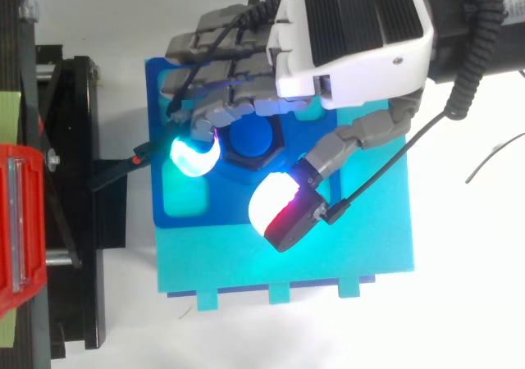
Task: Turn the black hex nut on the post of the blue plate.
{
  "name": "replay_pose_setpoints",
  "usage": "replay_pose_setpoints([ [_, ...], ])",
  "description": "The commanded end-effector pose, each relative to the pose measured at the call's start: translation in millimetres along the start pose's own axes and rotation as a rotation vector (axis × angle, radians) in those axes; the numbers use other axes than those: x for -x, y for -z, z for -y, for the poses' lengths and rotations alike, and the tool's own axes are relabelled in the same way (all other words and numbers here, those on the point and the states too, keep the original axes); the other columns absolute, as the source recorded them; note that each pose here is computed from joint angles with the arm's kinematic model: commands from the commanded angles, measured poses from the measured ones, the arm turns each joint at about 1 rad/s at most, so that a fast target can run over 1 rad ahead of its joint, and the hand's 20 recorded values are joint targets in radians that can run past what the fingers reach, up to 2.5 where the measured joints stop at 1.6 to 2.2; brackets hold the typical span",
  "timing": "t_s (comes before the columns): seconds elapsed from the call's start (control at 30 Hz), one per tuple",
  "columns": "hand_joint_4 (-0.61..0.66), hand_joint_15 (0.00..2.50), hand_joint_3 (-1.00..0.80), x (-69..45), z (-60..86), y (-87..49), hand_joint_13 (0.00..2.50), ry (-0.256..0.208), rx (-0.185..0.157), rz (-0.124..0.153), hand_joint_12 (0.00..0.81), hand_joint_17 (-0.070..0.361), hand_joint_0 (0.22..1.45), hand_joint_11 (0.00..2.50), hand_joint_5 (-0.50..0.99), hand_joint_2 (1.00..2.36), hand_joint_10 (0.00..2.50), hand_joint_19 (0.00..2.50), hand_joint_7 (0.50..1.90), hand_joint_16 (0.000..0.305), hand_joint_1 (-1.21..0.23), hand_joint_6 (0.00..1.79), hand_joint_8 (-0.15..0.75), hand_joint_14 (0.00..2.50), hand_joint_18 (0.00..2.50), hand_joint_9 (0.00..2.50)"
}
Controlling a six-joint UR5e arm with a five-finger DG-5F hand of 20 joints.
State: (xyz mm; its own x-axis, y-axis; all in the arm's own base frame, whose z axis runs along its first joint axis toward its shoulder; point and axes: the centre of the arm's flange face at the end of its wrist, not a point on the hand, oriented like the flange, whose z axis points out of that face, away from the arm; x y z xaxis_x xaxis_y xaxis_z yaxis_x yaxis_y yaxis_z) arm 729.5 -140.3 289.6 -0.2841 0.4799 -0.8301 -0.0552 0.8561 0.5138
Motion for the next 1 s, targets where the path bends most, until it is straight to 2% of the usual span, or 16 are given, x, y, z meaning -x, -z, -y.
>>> replay_pose_setpoints([
  [0.0, 0.14, 0.06, -0.5, 1.4, 3.0, 1.9, 0.03, -0.002, 0.005, -0.003, 0.325, 0.118, 0.47, 0.01, -0.21, 1.0, 0.0, 0.28, 0.78, 0.052, -0.25, 0.5, 0.204, 0.0, 0.0, 0.24],
  [0.5, 0.14, 0.06, -0.5, 8.1, 14.7, 8.6, 0.03, -0.003, 0.016, -0.004, 0.325, 0.117, 0.47, 0.01, -0.21, 1.0, 0.0, 0.27, 0.78, 0.052, -0.25, 0.5, 0.204, 0.0, 0.0, 0.24],
  [0.8, 0.14, 0.07, -0.5, 14.2, 22.2, 12.1, 0.03, 0.001, 0.031, 0.007, 0.325, 0.117, 0.47, 0.02, -0.21, 1.0, 0.0, 0.27, 0.78, 0.052, -0.25, 0.5, 0.205, 0.0, 0.0, 0.24],
  [0.97, 0.14, 0.06, -0.5, 19.1, 27.6, 13.9, 0.03, 0.007, 0.047, 0.023, 0.326, 0.117, 0.47, 0.02, -0.21, 1.0, 0.0, 0.27, 0.78, 0.052, -0.25, 0.5, 0.204, 0.0, 0.0, 0.24],
])
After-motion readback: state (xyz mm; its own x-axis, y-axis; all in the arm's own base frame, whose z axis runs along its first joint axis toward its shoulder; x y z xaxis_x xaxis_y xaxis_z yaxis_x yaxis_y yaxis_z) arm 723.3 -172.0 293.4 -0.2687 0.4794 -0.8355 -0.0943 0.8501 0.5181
